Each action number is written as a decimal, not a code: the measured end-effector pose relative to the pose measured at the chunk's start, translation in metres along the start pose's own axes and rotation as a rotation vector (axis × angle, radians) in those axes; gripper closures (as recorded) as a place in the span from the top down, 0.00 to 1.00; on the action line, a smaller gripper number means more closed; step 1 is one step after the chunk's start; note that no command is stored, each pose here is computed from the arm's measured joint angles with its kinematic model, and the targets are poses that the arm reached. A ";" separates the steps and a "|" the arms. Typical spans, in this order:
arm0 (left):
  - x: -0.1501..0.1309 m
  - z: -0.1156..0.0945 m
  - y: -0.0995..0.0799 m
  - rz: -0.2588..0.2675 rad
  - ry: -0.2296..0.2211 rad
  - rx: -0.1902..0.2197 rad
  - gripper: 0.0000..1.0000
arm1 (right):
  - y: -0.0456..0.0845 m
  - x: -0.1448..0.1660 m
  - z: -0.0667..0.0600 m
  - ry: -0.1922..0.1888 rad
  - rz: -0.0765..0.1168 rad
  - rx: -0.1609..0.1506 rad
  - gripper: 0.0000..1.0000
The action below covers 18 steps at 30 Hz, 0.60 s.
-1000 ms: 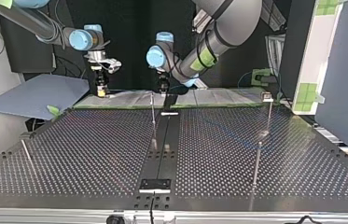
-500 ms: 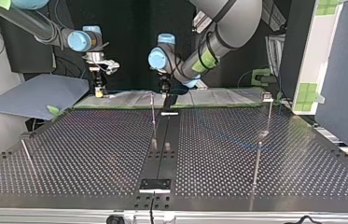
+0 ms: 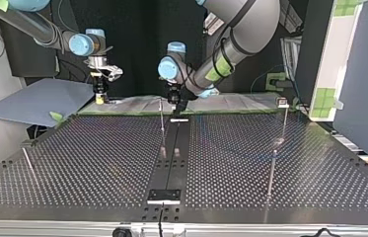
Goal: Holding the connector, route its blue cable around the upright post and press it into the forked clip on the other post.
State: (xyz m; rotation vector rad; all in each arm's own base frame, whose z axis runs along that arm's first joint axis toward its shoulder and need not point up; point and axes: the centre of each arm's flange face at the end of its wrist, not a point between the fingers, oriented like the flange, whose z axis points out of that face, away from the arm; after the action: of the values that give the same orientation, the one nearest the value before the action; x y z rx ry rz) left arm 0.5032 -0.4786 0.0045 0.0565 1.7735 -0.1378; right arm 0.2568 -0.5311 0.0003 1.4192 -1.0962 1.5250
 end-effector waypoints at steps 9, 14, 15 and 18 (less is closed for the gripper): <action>-0.007 0.010 0.006 -0.001 0.004 -0.007 0.02 | 0.007 0.001 0.002 0.005 -0.004 -0.035 0.00; -0.009 0.014 0.009 -0.004 0.003 -0.013 0.02 | 0.008 0.002 0.004 0.012 -0.003 -0.041 0.00; -0.010 0.015 0.010 -0.004 0.003 -0.014 0.02 | 0.008 0.003 0.004 0.013 -0.003 -0.043 0.00; -0.012 0.017 0.011 -0.005 0.003 -0.016 0.02 | 0.009 0.004 0.006 0.019 -0.003 -0.053 0.00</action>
State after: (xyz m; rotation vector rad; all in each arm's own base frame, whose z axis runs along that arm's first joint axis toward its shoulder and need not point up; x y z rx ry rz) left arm 0.5237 -0.4689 0.0124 0.0412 1.7779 -0.1272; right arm 0.2498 -0.5397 0.0035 1.3677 -1.1143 1.4935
